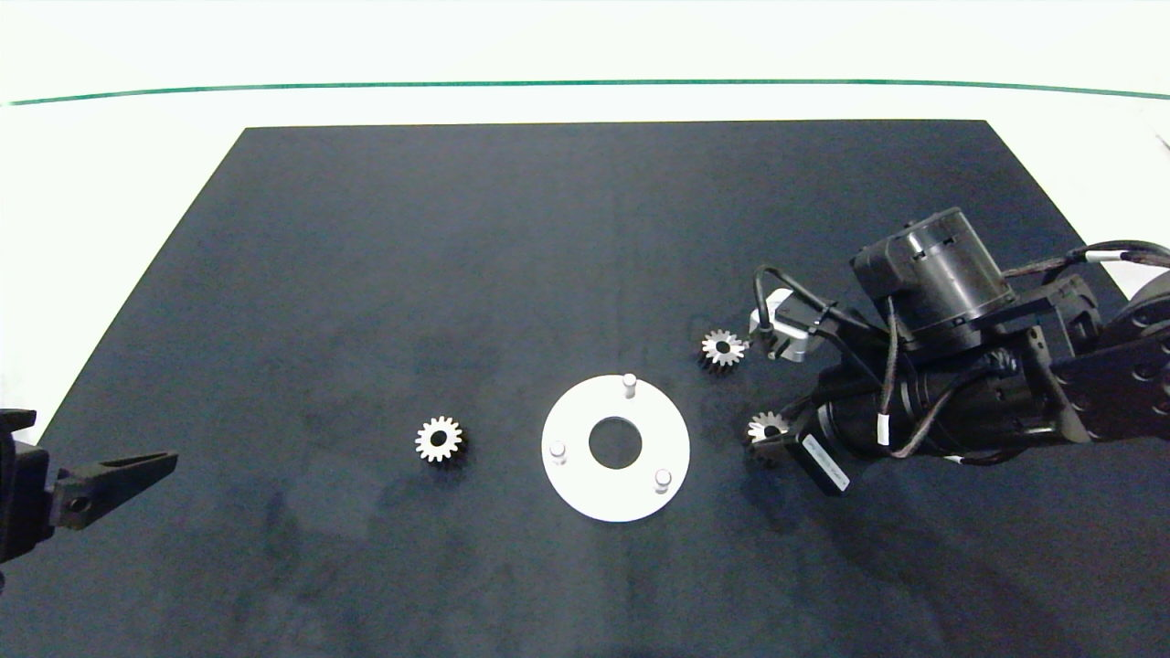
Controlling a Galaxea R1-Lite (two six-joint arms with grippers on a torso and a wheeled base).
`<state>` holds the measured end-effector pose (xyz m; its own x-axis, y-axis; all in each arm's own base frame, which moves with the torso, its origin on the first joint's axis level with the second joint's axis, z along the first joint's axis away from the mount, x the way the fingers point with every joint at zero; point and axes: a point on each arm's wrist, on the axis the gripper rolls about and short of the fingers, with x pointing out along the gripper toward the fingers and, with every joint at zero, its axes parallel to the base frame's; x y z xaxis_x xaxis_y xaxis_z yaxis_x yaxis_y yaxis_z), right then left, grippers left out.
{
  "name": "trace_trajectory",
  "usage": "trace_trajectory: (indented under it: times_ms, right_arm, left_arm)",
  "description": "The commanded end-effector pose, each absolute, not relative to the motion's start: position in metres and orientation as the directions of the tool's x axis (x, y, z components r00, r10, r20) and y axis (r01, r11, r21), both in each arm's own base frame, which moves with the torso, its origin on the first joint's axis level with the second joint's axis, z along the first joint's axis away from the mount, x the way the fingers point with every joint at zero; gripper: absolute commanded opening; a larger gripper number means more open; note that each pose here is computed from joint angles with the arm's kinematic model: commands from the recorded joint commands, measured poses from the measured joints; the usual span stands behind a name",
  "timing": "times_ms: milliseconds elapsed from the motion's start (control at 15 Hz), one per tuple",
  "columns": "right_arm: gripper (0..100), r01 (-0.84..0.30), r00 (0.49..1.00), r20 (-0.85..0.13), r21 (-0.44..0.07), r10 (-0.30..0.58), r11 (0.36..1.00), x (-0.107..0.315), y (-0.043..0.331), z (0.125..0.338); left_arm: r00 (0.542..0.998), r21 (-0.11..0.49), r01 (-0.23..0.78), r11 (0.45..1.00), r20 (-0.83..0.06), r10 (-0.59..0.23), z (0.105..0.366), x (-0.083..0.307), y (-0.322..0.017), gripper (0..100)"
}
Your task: Install three planetary gears onto the carrier pins
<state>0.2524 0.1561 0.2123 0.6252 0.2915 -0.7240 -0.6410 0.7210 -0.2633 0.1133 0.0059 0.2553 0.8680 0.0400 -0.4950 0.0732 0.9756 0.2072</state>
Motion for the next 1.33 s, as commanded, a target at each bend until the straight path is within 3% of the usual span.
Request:
trace_trajectory:
  times_ms: [67,733,800,1333]
  right_arm:
    - [22,-0.670,0.632,-0.697,-0.273,0.339,0.690,0.2391,0.1676,0.2401]
    - [22,-0.675,0.631,-0.699,-0.280,0.337,0.683,0.2383,0.1727,0.2403]
    - [100,-0.675,0.630,-0.699,-0.279,0.338,0.683,0.2389,0.1727,0.2403]
    - [100,-0.667,0.638,-0.697,-0.288,0.327,0.687,0.2393,0.1731,0.2407]
  left_arm:
    - [0.868,0.210,0.074,0.975,-0.494,0.041,0.2554,0.1123,0.0059,100]
    - [0.871,0.211,0.078,0.974,-0.490,0.037,0.2555,0.1099,0.0053,100]
    - [0.871,0.211,0.080,0.974,-0.490,0.035,0.2555,0.1099,0.0051,100]
    - [0.873,0.212,0.077,0.974,-0.486,0.037,0.2559,0.1092,0.0052,100]
